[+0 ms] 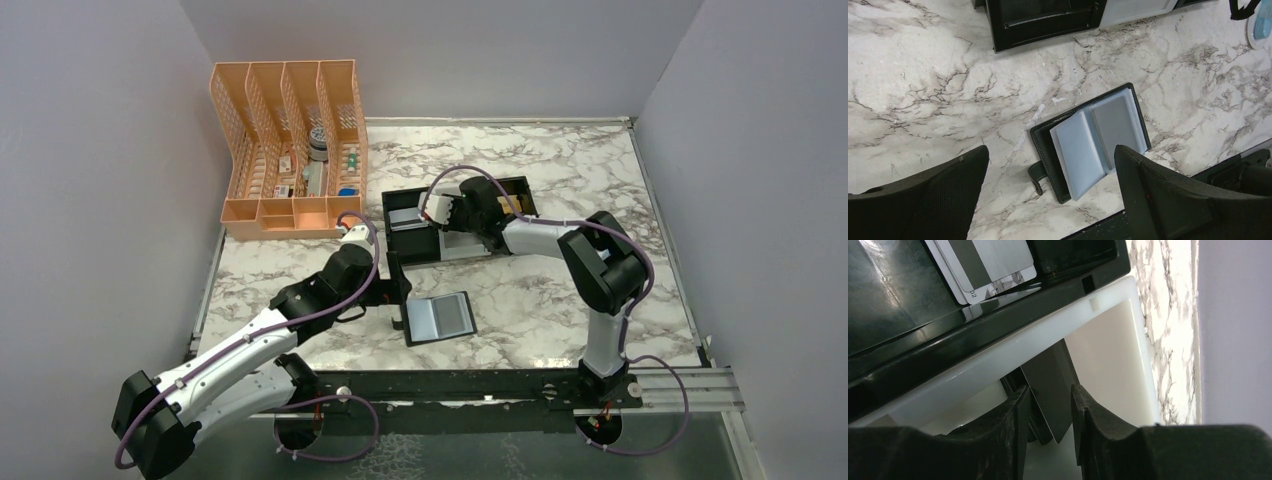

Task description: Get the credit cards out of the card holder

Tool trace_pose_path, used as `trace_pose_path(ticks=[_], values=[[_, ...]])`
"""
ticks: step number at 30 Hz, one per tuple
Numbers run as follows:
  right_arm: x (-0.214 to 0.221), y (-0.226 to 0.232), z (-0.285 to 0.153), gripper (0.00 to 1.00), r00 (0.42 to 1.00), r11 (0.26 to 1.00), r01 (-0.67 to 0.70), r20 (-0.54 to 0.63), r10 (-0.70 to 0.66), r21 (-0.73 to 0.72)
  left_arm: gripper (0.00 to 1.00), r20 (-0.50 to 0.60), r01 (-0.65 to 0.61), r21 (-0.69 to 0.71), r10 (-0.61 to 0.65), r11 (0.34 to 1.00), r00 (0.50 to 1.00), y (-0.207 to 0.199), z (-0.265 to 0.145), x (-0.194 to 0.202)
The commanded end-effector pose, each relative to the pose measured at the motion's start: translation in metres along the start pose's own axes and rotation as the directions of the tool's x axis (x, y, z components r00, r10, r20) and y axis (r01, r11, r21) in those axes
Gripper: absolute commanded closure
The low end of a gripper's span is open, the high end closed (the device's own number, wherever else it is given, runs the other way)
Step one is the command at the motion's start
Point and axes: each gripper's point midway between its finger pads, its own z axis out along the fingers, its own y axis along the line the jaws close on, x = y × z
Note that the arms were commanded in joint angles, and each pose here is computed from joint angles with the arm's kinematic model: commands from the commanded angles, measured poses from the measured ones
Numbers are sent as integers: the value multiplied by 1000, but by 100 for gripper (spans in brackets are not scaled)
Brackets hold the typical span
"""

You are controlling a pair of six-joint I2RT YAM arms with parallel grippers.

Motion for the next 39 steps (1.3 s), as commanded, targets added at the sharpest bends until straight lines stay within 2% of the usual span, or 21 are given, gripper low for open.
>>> trace_pose_path(ticks=[1, 7, 10, 12, 32, 37, 39], values=[[1, 2, 8, 64, 1000, 1000, -17, 5, 17, -23, 1, 4, 9, 11, -9, 1000, 1000, -3, -3, -3], [7, 5, 10, 63, 1000, 999, -26, -13, 25, -38, 1, -7, 4, 16, -4, 1000, 1000, -4, -2, -1], [5, 5, 8, 54, 999, 998, -37, -2, 37, -43, 1, -11, 5, 15, -5, 1000, 1000, -4, -2, -1], [3, 5, 8, 52, 999, 998, -43, 6, 43, -45, 1, -11, 3, 13, -3, 1000, 1000, -4, -1, -1], [-25, -25, -11, 44, 989, 995, -103, 106, 101, 14, 1, -18, -4, 47, 5, 999, 1000, -14, -3, -5], [-36, -42, -26, 44, 976, 983, -169, 151, 156, 72, 1, -18, 0, 68, 1, 998, 1000, -18, -5, -7], [-43, -49, -37, 43, 952, 959, -263, 194, 239, 107, 1, -18, 11, 81, -9, 997, 1000, -21, -6, -7]])
